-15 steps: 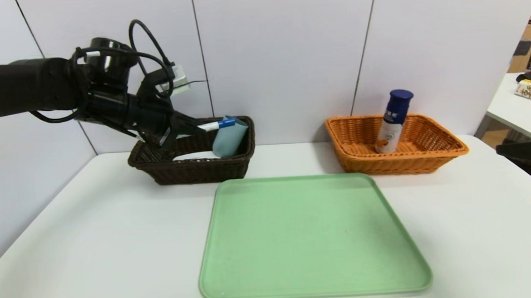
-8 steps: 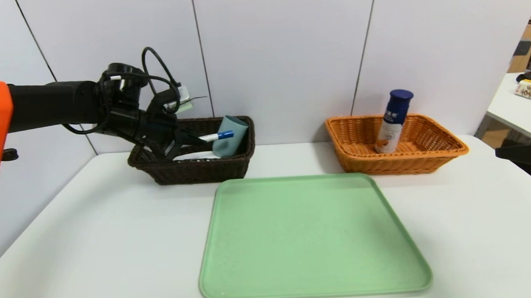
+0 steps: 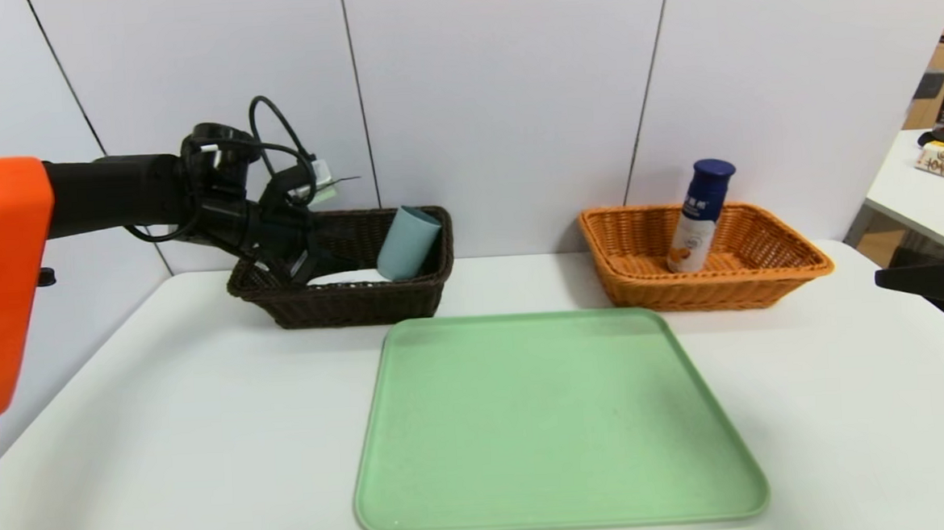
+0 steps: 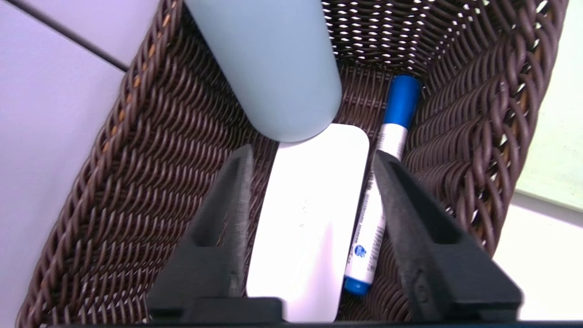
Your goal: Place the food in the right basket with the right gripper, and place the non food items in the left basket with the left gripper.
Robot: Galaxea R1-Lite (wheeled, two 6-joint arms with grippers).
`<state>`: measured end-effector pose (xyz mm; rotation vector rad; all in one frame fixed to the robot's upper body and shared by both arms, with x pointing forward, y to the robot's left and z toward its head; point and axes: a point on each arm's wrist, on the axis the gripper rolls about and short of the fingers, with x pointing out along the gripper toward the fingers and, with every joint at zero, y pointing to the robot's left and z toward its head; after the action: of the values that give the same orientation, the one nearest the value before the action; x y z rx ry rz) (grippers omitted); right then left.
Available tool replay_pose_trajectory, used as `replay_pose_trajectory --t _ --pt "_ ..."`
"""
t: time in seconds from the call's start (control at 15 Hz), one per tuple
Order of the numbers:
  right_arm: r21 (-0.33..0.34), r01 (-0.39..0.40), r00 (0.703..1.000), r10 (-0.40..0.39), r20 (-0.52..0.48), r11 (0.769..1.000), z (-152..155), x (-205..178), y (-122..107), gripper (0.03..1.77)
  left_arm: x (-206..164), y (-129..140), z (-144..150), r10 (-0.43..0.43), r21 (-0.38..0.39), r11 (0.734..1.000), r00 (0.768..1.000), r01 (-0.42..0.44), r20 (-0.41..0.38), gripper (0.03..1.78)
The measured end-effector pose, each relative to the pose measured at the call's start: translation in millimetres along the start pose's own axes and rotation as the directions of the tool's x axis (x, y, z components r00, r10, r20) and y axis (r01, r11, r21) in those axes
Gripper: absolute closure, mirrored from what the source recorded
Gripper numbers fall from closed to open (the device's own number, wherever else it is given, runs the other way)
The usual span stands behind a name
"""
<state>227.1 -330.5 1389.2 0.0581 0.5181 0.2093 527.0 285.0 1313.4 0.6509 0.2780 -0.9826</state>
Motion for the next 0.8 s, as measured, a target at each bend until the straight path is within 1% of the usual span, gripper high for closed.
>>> replay_pose_trajectory --t 0.13,0.2,0.33,0.47,0.53,0.67,0.73,0.8 --pt "0.000 -0.001 1.000 0.001 0.000 1.000 0 0 0 0.11 -6 0 6 0.005 -0.010 1.000 1.000 -0.004 0.019 0.62" --pt "0.001 -0.001 1.000 0.001 0.000 1.000 0 0 0 0.11 -12 0 13 0.014 -0.029 0.999 0.999 -0.013 0.029 0.56" --pt "0.001 -0.002 1.000 0.002 0.003 1.000 1 0 0 0.11 -24 -4 32 0.029 -0.104 0.994 0.998 -0.023 0.055 0.46" --pt "0.000 0.000 1.000 0.000 0.017 1.000 2 0 0 0.11 -36 -16 54 0.023 -0.205 0.979 0.997 -0.007 0.078 0.38" --pt "0.002 0.001 1.000 -0.001 0.024 1.000 2 2 -1 0.11 -44 -23 65 0.024 -0.277 0.961 0.996 0.001 0.088 0.35" --pt "0.003 0.006 0.999 -0.006 0.032 1.000 2 3 -2 0.11 -61 -34 82 0.058 -0.427 0.904 0.995 -0.018 0.082 0.30" --pt "0.004 0.007 1.000 -0.007 0.031 1.000 1 4 -2 0.11 -72 -40 88 0.098 -0.505 0.861 0.994 -0.056 0.056 0.27" --pt "0.004 0.009 0.999 -0.009 0.032 1.000 0 3 -2 0.11 -82 -45 92 0.147 -0.565 0.817 0.989 -0.112 0.016 0.25"
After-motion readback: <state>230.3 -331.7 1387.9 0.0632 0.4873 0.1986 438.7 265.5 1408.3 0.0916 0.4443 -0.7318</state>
